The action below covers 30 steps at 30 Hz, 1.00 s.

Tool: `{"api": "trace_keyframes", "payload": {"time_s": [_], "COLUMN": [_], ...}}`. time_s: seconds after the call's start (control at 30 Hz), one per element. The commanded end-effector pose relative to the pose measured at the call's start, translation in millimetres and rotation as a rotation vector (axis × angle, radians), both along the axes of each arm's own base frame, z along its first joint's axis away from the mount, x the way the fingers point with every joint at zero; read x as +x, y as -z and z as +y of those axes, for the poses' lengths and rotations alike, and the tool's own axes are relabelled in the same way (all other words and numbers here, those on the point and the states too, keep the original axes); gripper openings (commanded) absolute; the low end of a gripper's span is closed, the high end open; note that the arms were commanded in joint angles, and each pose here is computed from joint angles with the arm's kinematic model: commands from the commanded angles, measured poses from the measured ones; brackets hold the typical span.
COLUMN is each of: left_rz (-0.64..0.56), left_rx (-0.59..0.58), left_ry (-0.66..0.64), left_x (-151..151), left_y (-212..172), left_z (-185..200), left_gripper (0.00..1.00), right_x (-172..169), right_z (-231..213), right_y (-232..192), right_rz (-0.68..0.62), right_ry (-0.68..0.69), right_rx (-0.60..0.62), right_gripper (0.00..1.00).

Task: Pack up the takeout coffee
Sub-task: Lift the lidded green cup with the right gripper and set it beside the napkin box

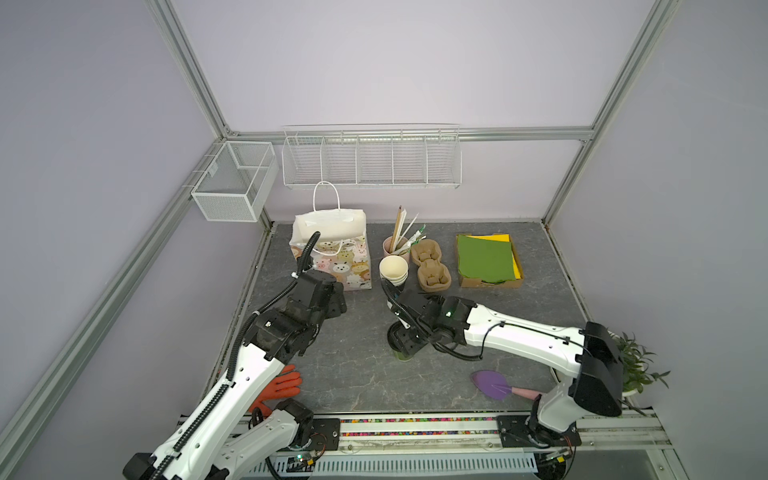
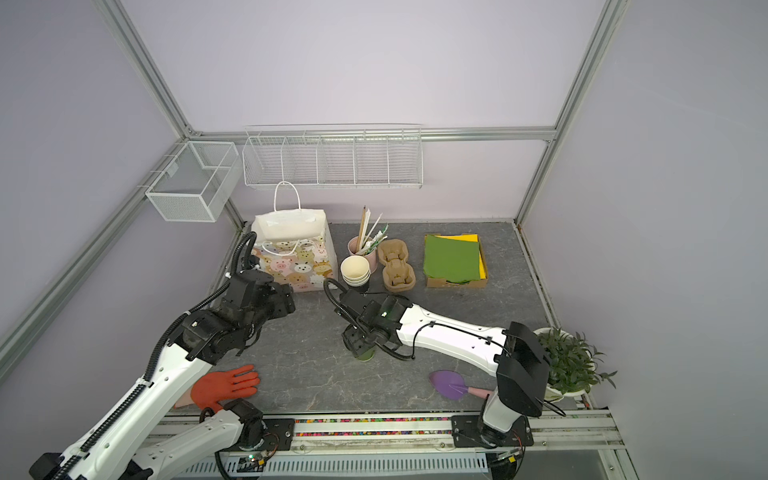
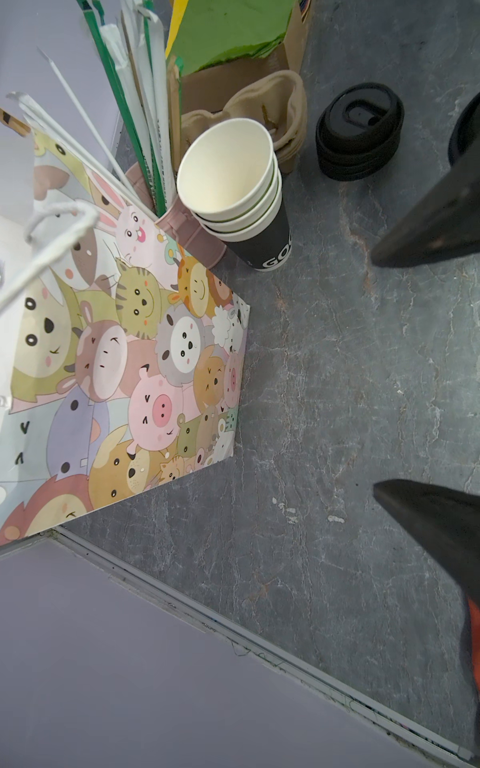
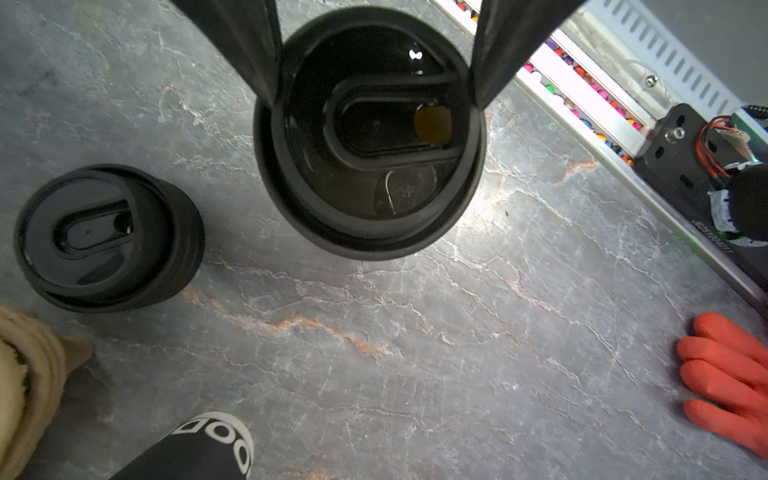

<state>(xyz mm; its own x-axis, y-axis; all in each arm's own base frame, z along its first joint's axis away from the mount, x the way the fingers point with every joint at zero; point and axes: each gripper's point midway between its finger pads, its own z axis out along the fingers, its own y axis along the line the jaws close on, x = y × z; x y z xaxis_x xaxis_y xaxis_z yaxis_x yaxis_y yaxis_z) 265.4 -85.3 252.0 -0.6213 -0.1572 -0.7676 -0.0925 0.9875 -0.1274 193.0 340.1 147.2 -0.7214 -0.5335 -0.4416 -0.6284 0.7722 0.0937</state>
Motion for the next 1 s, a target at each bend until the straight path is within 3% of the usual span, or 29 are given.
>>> {"api": "trace_keyframes", "payload": {"time_s": [0.0,0.17,0.37,0.57,0.97], "left_rz": [0.026,0.033,0.038,0.050,0.069], "left_rx": [0.043,0.052,0.049,0.034,0.031], "left_ry": [-0.015,-0.007,0.004,0.021,0.040], "left_x": [-3,-2,-2,-1,-3], "left_y": [8,10,11,14,20], "left_z": [8,7,6,2,0], "left_gripper": [0.81,0.81,0.81,0.81,0.81], "right_x": [1,6,25,50,98], "right_z": [-17,-39,-96,-164,-261], "right_y": [-21,-41,-58,-71,-59], "right_rz": [-0.039,-0.099,-0.140,-0.192,-0.184], "right_ry": [0.032,0.074,0.204,0.391,0.752], "right_rx": [0.010,0.015,0.026,0.014,0.030], "right_gripper": [0.67,0.67,0.67,0.67,0.68]}}
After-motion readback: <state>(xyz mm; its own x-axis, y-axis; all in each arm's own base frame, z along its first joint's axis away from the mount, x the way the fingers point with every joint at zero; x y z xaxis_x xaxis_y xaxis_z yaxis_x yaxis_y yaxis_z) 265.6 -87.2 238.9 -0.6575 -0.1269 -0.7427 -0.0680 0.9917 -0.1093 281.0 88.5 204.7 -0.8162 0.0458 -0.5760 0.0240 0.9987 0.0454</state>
